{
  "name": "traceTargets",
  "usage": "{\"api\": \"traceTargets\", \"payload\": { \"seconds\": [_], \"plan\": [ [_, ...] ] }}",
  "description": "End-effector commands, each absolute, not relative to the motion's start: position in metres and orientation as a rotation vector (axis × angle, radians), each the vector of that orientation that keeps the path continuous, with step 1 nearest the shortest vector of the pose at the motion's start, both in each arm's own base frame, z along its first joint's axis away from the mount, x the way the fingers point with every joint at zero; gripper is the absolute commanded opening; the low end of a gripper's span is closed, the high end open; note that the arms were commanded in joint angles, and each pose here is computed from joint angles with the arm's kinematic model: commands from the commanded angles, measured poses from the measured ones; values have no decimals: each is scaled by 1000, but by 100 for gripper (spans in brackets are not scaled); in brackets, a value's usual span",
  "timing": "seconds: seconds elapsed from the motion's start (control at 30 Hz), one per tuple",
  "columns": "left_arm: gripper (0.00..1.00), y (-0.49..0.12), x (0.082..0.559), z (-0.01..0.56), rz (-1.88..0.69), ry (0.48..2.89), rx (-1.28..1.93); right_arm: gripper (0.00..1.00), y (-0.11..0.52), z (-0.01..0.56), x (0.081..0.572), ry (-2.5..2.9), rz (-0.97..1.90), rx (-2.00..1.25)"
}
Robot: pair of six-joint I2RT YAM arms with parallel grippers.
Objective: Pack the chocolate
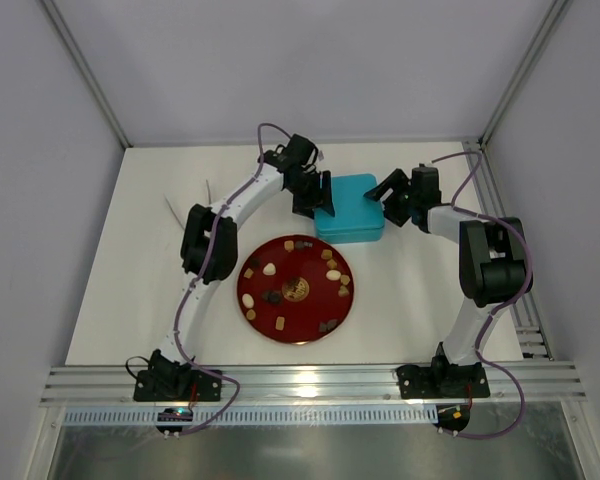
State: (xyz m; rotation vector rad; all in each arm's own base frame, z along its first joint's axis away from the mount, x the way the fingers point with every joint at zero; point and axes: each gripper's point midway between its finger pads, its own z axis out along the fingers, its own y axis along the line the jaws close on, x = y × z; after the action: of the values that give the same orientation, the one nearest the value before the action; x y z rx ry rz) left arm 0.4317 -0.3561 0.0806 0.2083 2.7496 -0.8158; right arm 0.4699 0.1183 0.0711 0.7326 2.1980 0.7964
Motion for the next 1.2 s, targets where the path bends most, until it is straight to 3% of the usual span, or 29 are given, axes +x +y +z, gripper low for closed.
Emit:
{"api": "traceTargets", "payload": {
  "seconds": [0.0, 1.17],
  "plan": [
    [62, -372, 416, 108, -859, 2694, 293, 80, 148, 102, 462, 2173, 923, 625],
    [61, -372, 432, 117, -822, 2658, 308, 77, 160, 108, 458, 2162, 946, 616]
  ]
}}
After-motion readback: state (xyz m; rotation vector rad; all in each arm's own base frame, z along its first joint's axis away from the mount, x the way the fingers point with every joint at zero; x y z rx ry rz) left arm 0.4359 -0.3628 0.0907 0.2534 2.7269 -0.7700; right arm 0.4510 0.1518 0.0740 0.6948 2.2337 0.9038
